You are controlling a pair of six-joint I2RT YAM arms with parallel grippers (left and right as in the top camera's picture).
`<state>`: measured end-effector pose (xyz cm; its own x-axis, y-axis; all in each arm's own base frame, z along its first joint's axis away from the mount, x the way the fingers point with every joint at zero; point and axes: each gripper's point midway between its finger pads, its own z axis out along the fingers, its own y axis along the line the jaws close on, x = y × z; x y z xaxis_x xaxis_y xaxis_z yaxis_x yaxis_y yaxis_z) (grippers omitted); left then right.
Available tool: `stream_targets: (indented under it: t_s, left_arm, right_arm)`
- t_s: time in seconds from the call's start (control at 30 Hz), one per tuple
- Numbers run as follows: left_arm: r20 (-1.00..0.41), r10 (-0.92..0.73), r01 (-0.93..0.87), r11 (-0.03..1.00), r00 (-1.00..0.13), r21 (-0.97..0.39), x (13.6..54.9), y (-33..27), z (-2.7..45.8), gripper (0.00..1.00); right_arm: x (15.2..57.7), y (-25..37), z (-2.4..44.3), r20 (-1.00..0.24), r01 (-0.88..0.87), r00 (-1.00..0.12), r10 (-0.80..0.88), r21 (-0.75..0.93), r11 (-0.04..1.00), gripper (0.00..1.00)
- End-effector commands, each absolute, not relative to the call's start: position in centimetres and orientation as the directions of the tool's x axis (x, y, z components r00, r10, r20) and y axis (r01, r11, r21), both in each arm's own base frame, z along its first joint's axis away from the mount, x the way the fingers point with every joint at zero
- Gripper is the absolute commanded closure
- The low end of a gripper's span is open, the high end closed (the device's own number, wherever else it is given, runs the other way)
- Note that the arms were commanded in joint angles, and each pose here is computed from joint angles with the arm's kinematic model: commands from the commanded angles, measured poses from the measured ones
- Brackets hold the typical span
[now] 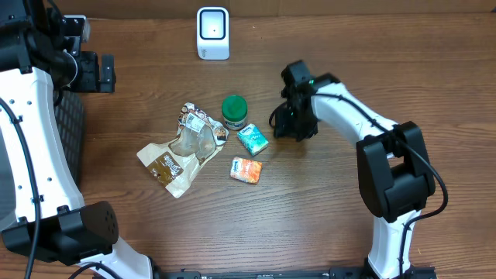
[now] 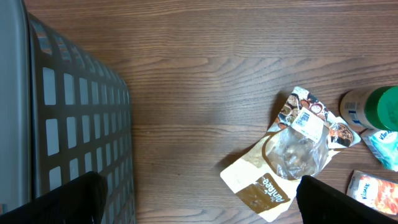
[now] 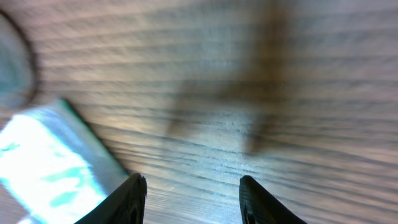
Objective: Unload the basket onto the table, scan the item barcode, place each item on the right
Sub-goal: 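Move the right gripper to the light-blue tissue pack and grasp it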
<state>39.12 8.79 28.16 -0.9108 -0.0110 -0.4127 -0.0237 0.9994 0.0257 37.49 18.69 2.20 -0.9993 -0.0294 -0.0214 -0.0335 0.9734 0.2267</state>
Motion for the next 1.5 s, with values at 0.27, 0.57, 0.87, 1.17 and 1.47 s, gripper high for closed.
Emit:
stream_targets:
  t_s: [0.27, 0.57, 0.87, 1.17, 1.47]
  left_arm:
    - [-0.413, 0.008, -0.004, 1.000, -0.911, 0.028, 39.2, 8.8, 28.1, 0.01]
    - [-0.413, 0.008, -0.004, 1.000, -0.911, 0.028, 39.2, 8.8, 28.1, 0.00]
    - [-0.413, 0.008, -0.004, 1.000, -0.911, 0.028, 39.2, 8.8, 28.1, 0.00]
    - [-0.413, 0.008, -0.004, 1.000, -0.911, 0.028, 39.2, 8.8, 28.1, 0.00]
    - [-0.413, 0.008, -0.004, 1.000, -0.911, 0.028, 39.2, 8.8, 28.1, 0.00]
  right_arm:
    - [37.3, 23.4, 5.4, -0.018, -0.109, -0.993, -0.113, 0.463, 0.879, 0.60]
    - [36.1, 23.3, 3.9, 0.020, -0.094, -0.993, -0.118, 0.477, 0.874, 0.67]
    - [34.6, 23.4, 2.7, 0.065, -0.073, -0.990, -0.121, 0.501, 0.862, 0.67]
    - [35.0, 23.9, 1.2, 0.043, -0.040, -0.996, -0.074, 0.534, 0.845, 0.68]
    - [35.4, 24.1, 1.0, 0.029, -0.038, -0.998, -0.064, 0.539, 0.841, 0.68]
